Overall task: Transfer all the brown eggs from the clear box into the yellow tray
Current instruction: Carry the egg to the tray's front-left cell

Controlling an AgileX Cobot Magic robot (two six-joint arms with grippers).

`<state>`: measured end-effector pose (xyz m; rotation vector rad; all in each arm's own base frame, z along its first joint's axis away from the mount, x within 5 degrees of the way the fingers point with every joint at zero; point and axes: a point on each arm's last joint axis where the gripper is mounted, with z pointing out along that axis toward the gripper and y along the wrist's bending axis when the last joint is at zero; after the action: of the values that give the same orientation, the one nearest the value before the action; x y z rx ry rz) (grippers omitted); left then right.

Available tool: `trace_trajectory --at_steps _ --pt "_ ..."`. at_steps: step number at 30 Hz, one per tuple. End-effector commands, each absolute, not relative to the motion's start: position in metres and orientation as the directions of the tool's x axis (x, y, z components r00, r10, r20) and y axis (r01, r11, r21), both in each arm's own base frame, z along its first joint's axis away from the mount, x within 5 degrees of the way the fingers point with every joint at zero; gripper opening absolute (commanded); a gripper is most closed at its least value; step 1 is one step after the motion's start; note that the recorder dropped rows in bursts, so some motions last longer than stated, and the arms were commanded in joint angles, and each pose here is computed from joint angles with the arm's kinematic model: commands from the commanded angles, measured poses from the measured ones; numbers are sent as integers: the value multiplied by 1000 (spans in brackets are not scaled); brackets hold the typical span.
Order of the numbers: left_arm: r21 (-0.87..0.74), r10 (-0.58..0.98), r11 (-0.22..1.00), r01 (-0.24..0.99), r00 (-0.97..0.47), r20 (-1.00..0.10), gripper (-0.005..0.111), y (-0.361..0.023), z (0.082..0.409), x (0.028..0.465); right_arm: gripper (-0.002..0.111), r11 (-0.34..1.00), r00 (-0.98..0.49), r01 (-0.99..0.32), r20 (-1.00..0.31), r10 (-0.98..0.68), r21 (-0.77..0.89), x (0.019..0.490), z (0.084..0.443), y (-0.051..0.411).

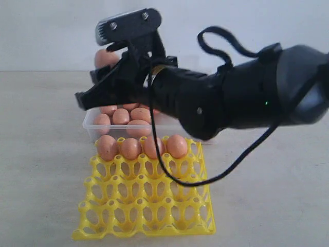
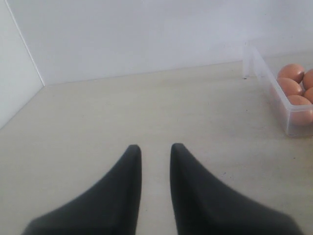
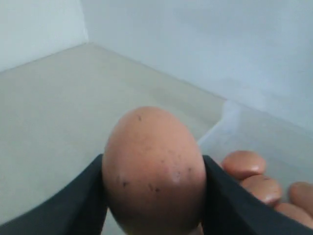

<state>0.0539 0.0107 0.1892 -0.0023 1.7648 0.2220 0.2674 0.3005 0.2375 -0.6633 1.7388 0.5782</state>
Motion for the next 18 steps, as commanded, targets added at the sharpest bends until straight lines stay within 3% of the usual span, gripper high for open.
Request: trace_trajectory --at_steps 1,3,4,6,10,18 --pt "144 116 982 -125 -206 -972 22 11 188 54 0 583 -289 -793 -951 -106 176 253 211 322" --pt "144 116 982 -125 -206 -972 22 11 188 54 0 283 -402 -877 -916 8 388 254 205 322" --pt "144 116 982 -125 -206 -972 22 11 188 54 0 42 -508 -859 -860 48 510 258 203 311" --pt "144 116 982 -125 -206 -972 22 11 188 54 0 -72 -577 -815 -817 7 575 263 192 299" --pt "144 116 982 -125 -206 -972 22 11 188 54 0 91 -520 -854 -827 -215 513 268 160 295" --pt "144 116 982 -125 -206 -972 22 11 188 54 0 265 -462 -883 -821 -335 388 269 144 301"
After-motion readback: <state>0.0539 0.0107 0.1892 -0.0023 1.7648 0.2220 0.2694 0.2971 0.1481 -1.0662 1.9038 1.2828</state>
